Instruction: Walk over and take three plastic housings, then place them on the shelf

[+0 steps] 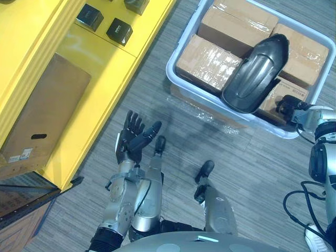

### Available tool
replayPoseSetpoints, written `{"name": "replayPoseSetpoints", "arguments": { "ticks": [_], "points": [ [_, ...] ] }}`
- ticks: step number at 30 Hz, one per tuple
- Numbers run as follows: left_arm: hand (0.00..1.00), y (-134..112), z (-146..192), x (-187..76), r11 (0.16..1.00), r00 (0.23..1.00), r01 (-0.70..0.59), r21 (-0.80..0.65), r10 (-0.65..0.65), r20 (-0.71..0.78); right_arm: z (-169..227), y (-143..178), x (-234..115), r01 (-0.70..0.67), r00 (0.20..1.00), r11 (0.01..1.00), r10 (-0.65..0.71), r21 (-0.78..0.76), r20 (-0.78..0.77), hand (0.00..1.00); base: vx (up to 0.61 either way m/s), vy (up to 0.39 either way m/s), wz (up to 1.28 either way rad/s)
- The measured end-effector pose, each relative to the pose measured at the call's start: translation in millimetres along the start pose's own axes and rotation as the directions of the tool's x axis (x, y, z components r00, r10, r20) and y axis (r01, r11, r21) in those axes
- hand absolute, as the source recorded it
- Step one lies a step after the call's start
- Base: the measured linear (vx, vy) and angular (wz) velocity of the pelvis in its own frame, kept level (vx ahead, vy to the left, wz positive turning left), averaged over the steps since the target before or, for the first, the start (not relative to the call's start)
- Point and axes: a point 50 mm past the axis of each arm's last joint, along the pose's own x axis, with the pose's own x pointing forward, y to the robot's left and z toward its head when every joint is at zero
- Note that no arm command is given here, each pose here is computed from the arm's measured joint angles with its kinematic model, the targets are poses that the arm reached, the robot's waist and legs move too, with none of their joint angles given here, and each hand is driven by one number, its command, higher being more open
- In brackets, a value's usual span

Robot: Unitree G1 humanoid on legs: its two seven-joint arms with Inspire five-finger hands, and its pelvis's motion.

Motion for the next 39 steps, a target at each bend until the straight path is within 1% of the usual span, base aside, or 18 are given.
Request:
{"name": "replayPoseSetpoints", "arguments": {
  "ticks": [4,7,10,11,12,13,15,17,19,20,22,23,25,27,28,35,38,39],
  "points": [
    [1.0,-2.7,-1.6,-0.7,1.0,1.0,0.019,-0.002,-0.019,-0.005,4.6,-3.7,0.3,0.046,0.997,0.999,-0.046,-0.004,0.06,1.0,0.0,0.0,0.0],
    [1.0,-5.6,-3.6,-2.9,1.0,1.0,0.028,-0.009,-0.028,-0.002,15.9,-6.2,-1.9,0.127,0.979,0.992,-0.123,-0.014,0.16,1.0,0.0,0.0,0.0],
    [1.0,-7.6,-3.9,-4.4,0.999,1.0,0.023,-0.028,-0.023,0.017,51.0,0.7,-16.7,0.177,0.92,0.984,-0.174,0.024,0.351,1.0,0.0,-0.025,-0.08],
    [1.0,-7.7,-3.9,-4.9,0.999,1.0,0.022,-0.031,-0.021,0.021,70.2,4.9,-28.1,0.168,0.876,0.983,-0.181,0.069,0.447,1.0,0.0,-0.021,-0.11],
    [1.0,-7.5,-3.9,-5.2,0.999,1.0,0.02,-0.033,-0.019,0.023,80.3,7.2,-35.5,0.16,0.846,0.983,-0.184,0.093,0.501,1.0,0.02,-0.039,-0.15],
    [1.0,-7.1,-4.0,-6.8,0.999,0.999,0.008,-0.044,-0.007,0.034,101.8,12.5,-57.0,0.129,0.745,0.981,-0.194,0.147,0.638,1.0,0.03,-0.034,-0.11],
    [1.0,-6.9,-4.0,-7.1,0.999,0.999,-0.002,-0.054,0.004,0.038,109.0,15.1,-70.4,0.106,0.677,0.98,-0.197,0.171,0.71,1.0,0.02,-0.027,-0.07],
    [1.0,-4.9,-2.5,-6.6,0.998,0.998,-0.022,-0.064,0.025,0.049,108.0,20.9,-91.2,0.045,0.563,0.98,-0.186,0.195,0.805,1.0,0.03,-0.031,-0.06],
    [1.0,2.8,0.6,-7.3,0.997,0.996,-0.057,-0.058,0.061,0.062,91.9,34.5,-101.4,-0.019,0.515,0.977,-0.172,0.212,0.839,1.0,0.02,-0.022,-0.19],
    [1.0,5.0,1.8,-7.3,0.996,0.995,-0.068,-0.058,0.072,0.068,84.4,37.6,-103.2,-0.034,0.511,0.976,-0.17,0.217,0.843,1.0,0.02,-0.021,-0.22],
    [1.0,10.7,6.1,-7.2,0.993,0.991,-0.099,-0.06,0.104,0.088,51.9,39.6,-101.9,-0.06,0.528,0.969,-0.175,0.242,0.831,1.0,0.0,-0.017,-0.09],
    [1.0,18.3,11.8,-8.3,0.989,0.983,-0.136,-0.061,0.142,0.12,20.5,43.0,-97.1,-0.077,0.579,0.961,-0.174,0.266,0.796,1.0,-0.01,-0.012,-0.08],
    [1.0,25.8,16.5,-8.2,0.982,0.973,-0.177,-0.061,0.184,0.139,-14.7,45.8,-88.5,-0.066,0.652,0.956,-0.176,0.286,0.738,1.0,-0.01,-0.006,-0.22],
    [1.0,35.3,20.3,-10.9,0.972,0.96,-0.23,-0.055,0.236,0.152,-71.6,52.3,-77.7,-0.039,0.768,0.957,-0.155,0.288,0.621,1.0,0.0,-0.004,-0.25],
    [1.0,44.4,37.1,-19.2,0.96,0.935,-0.272,-0.064,0.28,0.216,-104.7,61.8,-85.6,-0.137,0.772,0.926,-0.122,0.351,0.624,1.0,0.0,-0.001,-0.09],
    [1.0,44.5,37.2,-19.2,0.961,0.936,-0.271,-0.062,0.278,0.216,-105.3,63.2,-84.4,-0.152,0.776,0.924,-0.108,0.35,0.621,1.0,0.0,0.0,0.0],
    [1.0,40.0,39.0,-18.4,0.973,0.947,-0.232,-0.014,0.229,0.226,-106.3,67.2,-79.3,-0.183,0.781,0.919,-0.08,0.349,0.619,1.0,-0.02,0.001,0.07],
    [1.0,25.0,52.0,-16.3,0.991,0.958,-0.119,0.054,0.101,0.267,-93.0,85.7,-69.6,-0.284,0.781,0.884,-0.012,0.372,0.624,1.0,-0.06,0.003,0.25]
  ]
}}
